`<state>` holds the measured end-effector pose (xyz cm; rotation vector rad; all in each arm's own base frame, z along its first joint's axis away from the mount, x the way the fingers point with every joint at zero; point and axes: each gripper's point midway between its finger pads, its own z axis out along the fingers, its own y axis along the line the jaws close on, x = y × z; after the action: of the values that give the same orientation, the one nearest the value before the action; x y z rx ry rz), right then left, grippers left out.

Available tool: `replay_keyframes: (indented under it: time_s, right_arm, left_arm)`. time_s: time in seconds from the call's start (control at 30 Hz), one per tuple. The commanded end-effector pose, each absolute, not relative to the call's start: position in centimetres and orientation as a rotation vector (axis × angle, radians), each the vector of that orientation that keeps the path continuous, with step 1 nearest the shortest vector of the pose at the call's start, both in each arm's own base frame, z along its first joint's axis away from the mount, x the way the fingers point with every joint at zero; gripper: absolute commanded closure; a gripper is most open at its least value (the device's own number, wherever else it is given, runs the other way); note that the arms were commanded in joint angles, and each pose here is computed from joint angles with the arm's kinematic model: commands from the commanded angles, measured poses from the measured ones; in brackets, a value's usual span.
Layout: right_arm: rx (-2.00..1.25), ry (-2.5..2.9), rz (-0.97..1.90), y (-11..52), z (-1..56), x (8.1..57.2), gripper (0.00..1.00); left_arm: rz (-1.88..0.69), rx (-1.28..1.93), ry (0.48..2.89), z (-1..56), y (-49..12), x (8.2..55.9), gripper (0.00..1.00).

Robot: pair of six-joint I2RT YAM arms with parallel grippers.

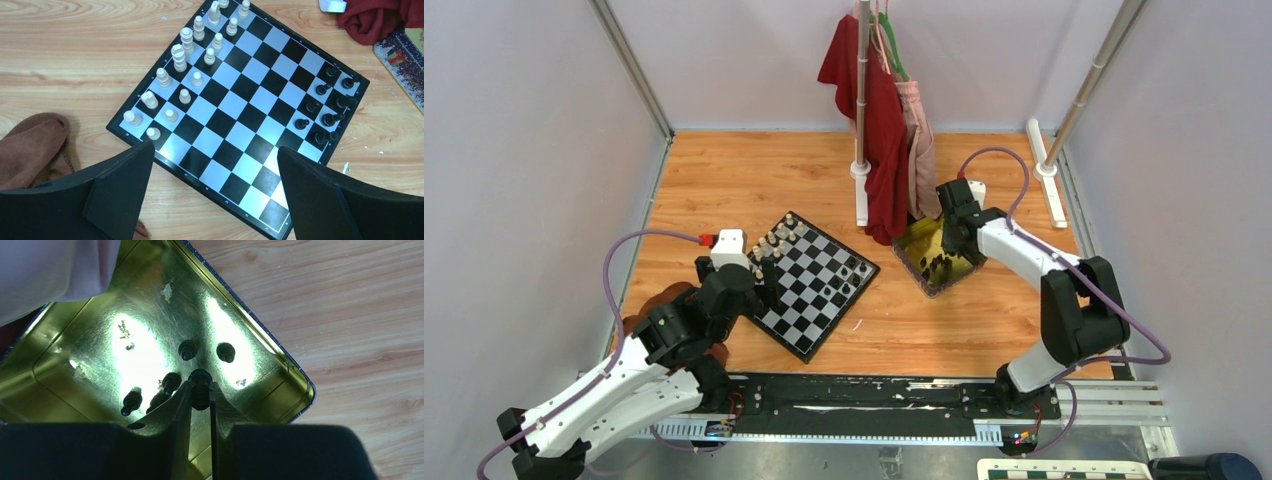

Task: Set up the chess pieces on the board
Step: Pick up the chess piece from the storage box, then place the chess piece on the chessboard.

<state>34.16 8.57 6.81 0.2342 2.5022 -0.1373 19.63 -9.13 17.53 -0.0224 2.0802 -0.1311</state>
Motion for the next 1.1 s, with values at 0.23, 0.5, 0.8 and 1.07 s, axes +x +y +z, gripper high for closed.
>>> replay_keyframes:
  time_s: [0.23,0.5,0.8,1.07]
  right_arm:
    - [0.17,2.482,-0.12,8.5,9.1,31.7,1.0]
    - [-0.003,2.436,-0.098,11.0,11.9,29.4,1.0]
    - [-0.336,2.396,0.001,17.8,14.0,24.7,1.0]
    - [-0.589,2.374,0.086,23.9,13.9,20.8,1.0]
  left_arm:
    - [-0.123,-0.037,2.067,17.5,-8.9,19.6,0.0]
    - [-0.131,-0.038,2.061,17.7,-8.9,19.6,0.0]
    - [-0.133,-0.039,2.06,17.7,-8.9,19.6,0.0]
    - [-0.132,-0.04,2.059,17.7,-8.8,19.5,0.0]
